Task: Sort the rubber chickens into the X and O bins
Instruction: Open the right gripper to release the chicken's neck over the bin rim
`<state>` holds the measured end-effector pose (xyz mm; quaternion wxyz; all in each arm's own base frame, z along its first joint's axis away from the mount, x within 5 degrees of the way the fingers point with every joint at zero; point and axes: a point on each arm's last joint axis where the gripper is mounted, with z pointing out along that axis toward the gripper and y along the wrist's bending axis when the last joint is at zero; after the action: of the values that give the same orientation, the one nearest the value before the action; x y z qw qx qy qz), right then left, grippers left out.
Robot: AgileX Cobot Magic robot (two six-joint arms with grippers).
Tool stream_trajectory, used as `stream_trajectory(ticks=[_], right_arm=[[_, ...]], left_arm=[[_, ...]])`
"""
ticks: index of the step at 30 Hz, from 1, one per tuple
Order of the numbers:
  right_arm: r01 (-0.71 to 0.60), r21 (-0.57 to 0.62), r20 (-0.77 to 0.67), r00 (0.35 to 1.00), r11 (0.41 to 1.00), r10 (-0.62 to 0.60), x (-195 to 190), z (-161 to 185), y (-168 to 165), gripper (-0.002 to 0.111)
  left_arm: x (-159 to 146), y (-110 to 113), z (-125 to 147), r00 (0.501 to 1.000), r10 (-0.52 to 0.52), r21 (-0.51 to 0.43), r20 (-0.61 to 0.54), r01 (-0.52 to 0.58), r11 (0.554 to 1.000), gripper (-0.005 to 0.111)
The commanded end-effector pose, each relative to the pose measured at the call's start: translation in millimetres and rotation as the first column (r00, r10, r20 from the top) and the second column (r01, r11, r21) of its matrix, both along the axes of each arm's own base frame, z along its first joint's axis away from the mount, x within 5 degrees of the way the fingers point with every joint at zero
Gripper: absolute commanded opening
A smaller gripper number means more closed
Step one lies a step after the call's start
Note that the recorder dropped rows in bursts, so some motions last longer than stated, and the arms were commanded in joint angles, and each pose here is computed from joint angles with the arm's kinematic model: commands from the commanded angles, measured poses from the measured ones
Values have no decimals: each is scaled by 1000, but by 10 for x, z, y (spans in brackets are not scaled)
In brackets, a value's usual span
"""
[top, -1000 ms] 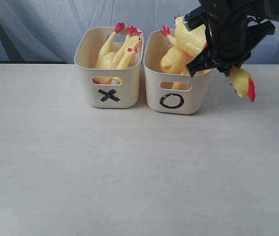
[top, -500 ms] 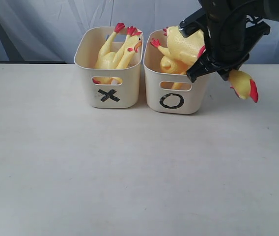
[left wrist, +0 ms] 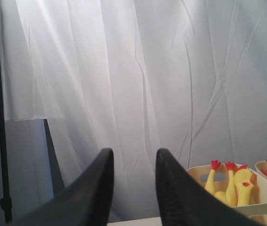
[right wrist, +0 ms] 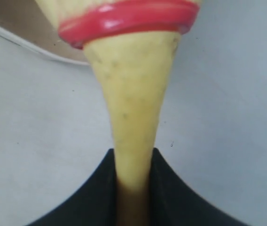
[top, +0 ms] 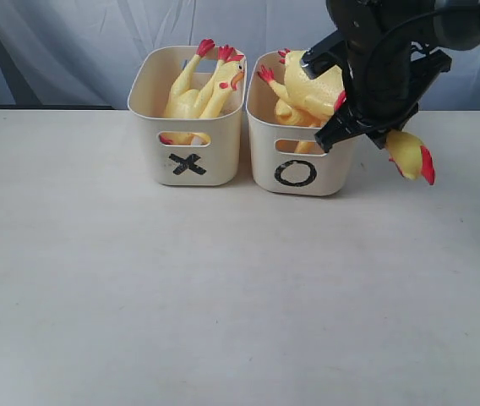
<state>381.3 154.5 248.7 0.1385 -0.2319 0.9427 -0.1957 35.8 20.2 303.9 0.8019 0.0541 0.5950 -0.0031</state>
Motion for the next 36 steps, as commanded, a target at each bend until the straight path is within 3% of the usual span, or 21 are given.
stream_trajectory(ticks=[1, 18, 20, 25, 27, 36], right_arm=[[-14, -2, 21, 1000, 1000, 14, 43, -2, 9, -1], [-19, -13, 35, 999, 1000, 20, 56, 5, 3, 0], [-18, -9, 33, 999, 1000, 18, 54, 4, 5, 8], [-9, -10, 31, 999, 1000, 9, 50, 3, 2, 49], [7, -6, 39, 999, 1000, -7, 52, 5, -1, 58], [6, -26, 80, 997, 1000, -4, 38, 122, -40, 61]], left_arm=[[-3, -7, -12, 1000, -5, -1, 1, 5, 1000, 30], [-3, -7, -12, 1000, -5, -1, 1, 5, 1000, 30], [-3, -7, -12, 1000, -5, -1, 1, 5, 1000, 30], [-3, -7, -12, 1000, -5, -1, 1, 5, 1000, 30], [-3, -7, -12, 1000, -5, -1, 1, 5, 1000, 30], [-3, -7, -12, 1000, -5, -1, 1, 5, 1000, 30]])
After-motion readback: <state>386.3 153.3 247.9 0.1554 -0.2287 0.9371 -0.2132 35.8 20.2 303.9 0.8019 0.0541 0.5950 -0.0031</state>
